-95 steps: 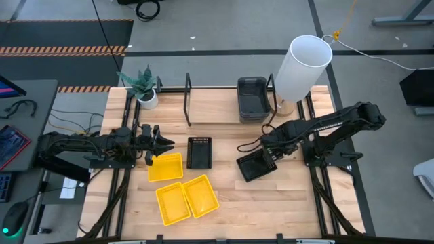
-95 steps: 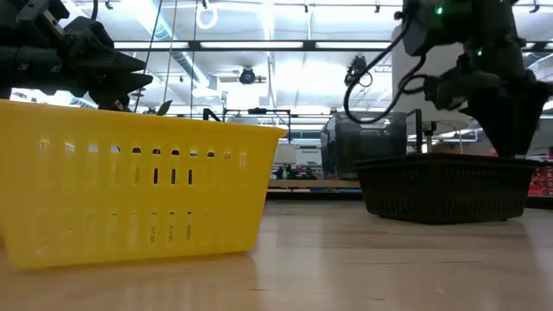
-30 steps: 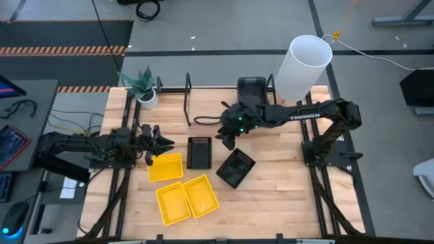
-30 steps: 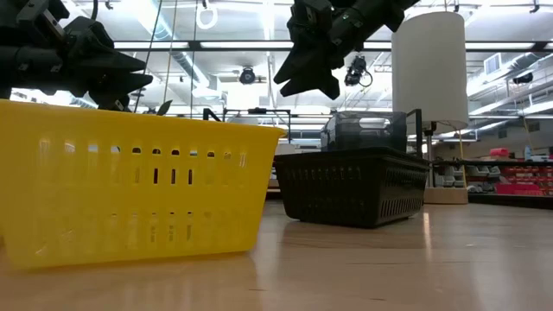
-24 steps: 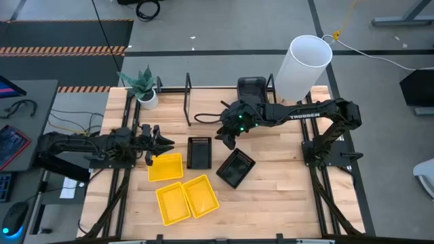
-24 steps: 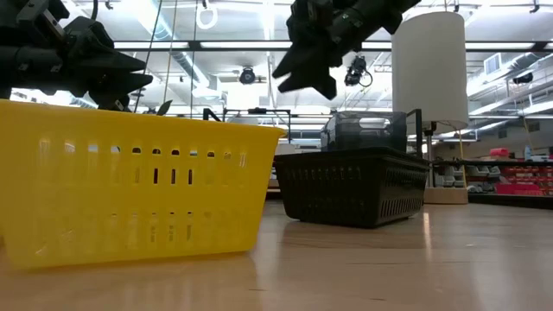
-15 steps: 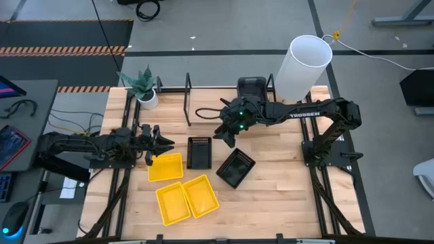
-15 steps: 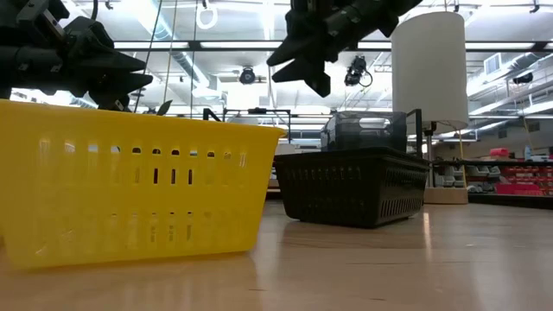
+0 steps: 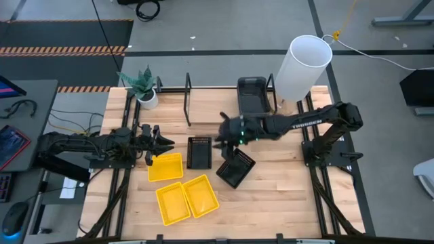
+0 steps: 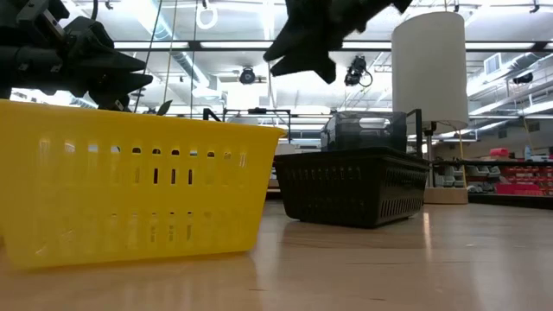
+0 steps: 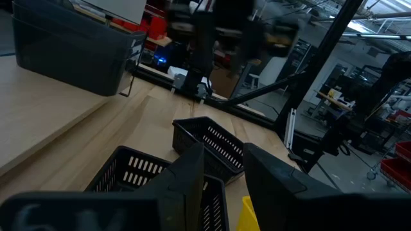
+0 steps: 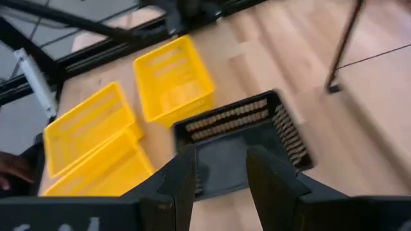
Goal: Stack baskets on shelf by color
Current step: Stack the left black bin on top of the right stacked black bins
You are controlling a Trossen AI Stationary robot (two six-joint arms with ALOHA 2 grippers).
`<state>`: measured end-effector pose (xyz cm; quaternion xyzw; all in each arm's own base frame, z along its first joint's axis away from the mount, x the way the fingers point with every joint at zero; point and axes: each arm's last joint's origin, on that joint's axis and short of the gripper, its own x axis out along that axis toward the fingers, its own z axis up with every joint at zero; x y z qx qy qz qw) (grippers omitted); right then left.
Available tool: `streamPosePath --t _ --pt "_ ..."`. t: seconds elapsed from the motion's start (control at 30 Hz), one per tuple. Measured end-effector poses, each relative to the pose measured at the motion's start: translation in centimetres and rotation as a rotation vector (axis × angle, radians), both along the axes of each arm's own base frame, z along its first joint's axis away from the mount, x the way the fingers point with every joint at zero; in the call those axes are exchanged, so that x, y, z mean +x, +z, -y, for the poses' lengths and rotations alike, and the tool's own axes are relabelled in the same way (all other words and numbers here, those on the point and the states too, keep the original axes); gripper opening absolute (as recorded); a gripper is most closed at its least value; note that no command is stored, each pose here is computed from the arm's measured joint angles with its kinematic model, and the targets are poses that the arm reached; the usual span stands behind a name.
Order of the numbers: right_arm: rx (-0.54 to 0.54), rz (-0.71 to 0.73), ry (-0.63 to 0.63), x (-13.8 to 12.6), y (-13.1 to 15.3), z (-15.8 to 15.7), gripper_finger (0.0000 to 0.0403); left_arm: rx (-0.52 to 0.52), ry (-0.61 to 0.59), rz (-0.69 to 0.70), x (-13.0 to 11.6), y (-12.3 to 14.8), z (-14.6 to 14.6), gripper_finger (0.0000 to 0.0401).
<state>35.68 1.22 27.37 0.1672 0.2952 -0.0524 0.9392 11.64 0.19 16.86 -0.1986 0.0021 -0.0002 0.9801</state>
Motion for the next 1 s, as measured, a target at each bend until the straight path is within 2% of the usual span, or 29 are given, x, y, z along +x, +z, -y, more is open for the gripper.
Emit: streamPosePath --t 0.17,0.4,0.83,1.0 --pt "0.054 -0.071 -0.004 -0.7 -0.5 -2.9 0.0141 0.000 0.000 0.000 0.0 0.0 0.0 0.0117" --pt "0.072 -0.235 -0.065 -2.0 -1.7 -4.1 0.0141 0.000 0.000 0.000 0.0 0.0 0.0 0.0117" --pt "0.003 -0.159 -0.154 -1.4 -1.9 -5.3 0.0139 0.000 0.000 0.000 0.0 0.0 0.0 0.0117" --pt "0.051 -0.117 -0.166 0.1 -3.1 -6.3 0.0139 0.000 0.000 0.003 0.0 0.0 0.0 0.0117"
